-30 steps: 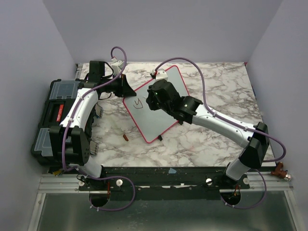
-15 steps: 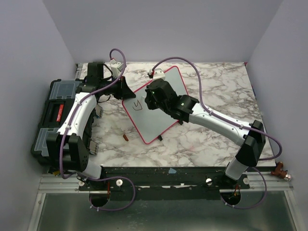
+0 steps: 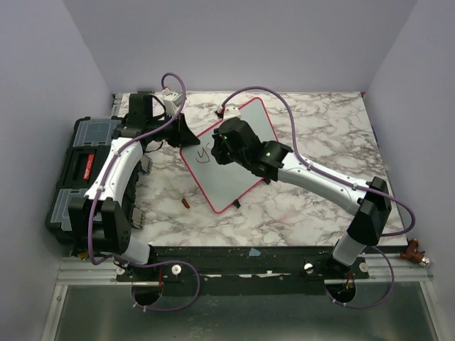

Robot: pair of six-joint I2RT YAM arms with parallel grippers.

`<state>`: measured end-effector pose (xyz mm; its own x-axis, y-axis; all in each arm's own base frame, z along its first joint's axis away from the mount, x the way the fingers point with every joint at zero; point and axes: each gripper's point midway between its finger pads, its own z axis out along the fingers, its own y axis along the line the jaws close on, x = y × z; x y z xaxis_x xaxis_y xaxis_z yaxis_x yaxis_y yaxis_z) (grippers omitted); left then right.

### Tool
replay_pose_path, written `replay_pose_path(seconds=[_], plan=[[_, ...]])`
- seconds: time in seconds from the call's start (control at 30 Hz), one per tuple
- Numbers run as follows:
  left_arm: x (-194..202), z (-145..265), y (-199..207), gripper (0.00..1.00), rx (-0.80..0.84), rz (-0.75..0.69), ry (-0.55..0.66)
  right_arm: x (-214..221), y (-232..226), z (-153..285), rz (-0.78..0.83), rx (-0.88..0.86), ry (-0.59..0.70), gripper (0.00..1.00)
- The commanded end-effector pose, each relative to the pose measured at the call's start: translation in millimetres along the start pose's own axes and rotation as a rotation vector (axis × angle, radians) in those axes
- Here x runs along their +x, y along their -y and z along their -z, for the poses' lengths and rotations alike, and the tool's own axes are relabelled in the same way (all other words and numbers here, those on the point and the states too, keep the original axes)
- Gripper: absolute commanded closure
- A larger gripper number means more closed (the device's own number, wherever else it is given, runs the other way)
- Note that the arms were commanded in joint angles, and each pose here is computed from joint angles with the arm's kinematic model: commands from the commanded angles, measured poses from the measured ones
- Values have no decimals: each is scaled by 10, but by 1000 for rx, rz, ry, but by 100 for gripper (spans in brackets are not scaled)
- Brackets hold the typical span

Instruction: Write a sentence on the whiteboard

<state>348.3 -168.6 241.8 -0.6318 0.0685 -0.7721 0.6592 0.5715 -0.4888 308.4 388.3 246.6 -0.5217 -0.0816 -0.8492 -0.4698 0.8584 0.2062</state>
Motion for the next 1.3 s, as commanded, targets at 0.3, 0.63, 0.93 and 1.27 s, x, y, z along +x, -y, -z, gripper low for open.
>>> replay_pose_path(seconds=[0.3,0.63,0.93,1.27], plan=[[-76,46,24,100,-19,-72,30,385,169,-21,18,48,-82,99],[-62,48,24,100,-21,-73,30,201,309,7,22,146,-32,100],[-65,55,24,100,-26,-75,32,-3,243,-37,26,144,9,99],[-60,54,31,100,-25,-77,32,-130,120,-89,29,109,23,99]])
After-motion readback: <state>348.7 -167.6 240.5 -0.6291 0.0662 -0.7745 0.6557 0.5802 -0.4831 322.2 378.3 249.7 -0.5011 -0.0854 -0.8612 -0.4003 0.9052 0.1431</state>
